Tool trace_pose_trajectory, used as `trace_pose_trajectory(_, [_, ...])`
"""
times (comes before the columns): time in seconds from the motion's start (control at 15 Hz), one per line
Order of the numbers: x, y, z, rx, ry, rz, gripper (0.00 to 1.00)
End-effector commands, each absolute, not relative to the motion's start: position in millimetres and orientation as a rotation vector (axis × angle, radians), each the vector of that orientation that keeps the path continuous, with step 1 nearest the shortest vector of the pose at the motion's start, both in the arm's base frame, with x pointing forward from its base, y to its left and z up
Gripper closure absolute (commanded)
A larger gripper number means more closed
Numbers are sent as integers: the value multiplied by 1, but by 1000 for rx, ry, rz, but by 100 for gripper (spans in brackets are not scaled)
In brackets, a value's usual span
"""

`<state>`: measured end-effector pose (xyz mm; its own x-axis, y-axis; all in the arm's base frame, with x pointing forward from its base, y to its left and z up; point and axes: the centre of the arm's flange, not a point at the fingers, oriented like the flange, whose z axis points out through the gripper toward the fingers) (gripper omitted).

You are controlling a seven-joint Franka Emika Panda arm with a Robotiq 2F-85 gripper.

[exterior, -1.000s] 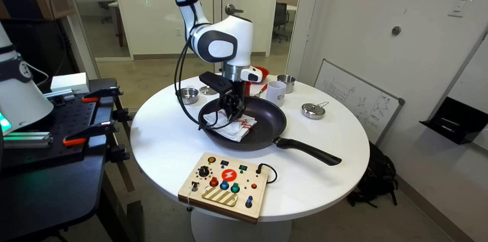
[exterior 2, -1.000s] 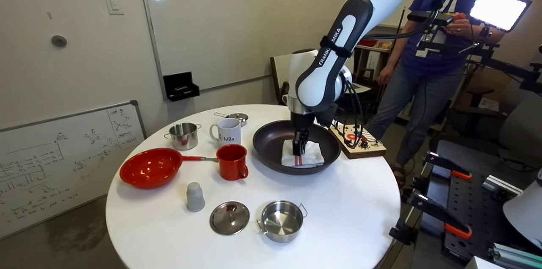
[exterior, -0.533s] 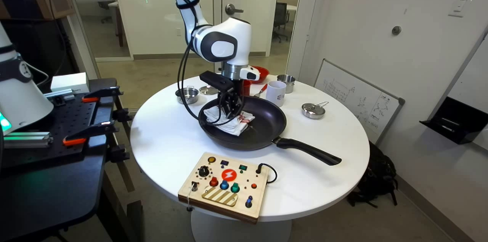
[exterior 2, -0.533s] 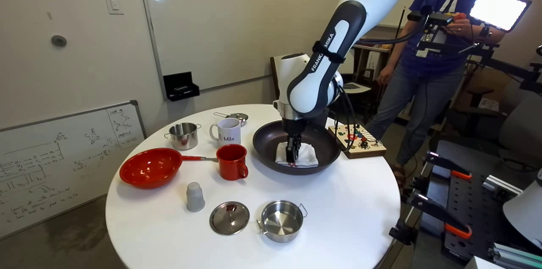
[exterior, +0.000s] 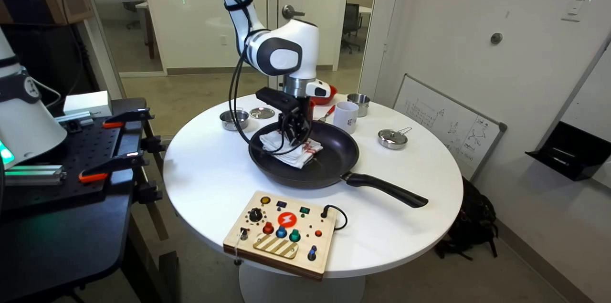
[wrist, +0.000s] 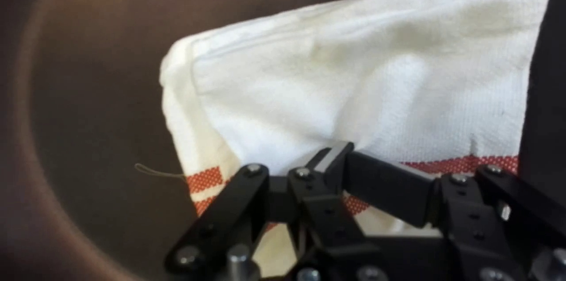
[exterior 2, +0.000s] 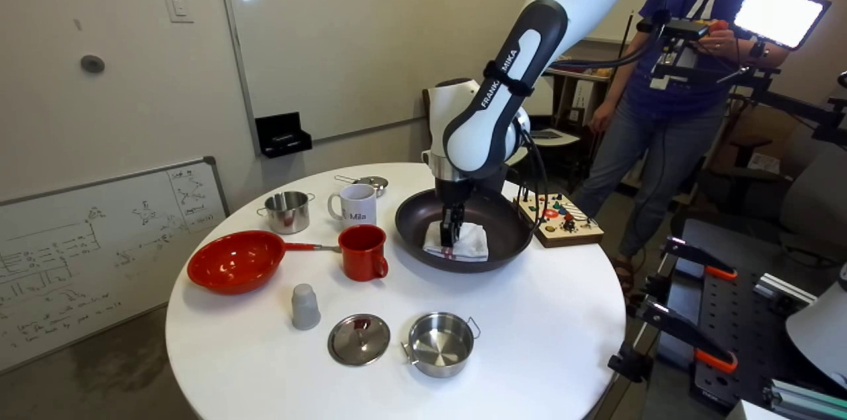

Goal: Use the towel to wipe the inside of the pan

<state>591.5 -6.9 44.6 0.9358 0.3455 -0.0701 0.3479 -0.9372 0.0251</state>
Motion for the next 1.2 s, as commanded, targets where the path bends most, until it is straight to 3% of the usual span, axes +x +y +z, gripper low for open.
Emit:
trace_pose_trajectory(0.0, [621,-34,52,3072,480,-85,97])
trace_pose_trajectory(0.47, [661,-73,45,3083,387,-187,98])
trace_pose_trajectory(0.93, [659,-76,-3,3094,356,-375,98])
trace_pose_trajectory(1.0, [655,-77,-2,3093,354,-387,74])
trace_pose_trajectory(1.07, [651,-77,-1,3086,338,-396,73])
trace_pose_trajectory(1.13, [646,-77,3,3090,326,-410,66])
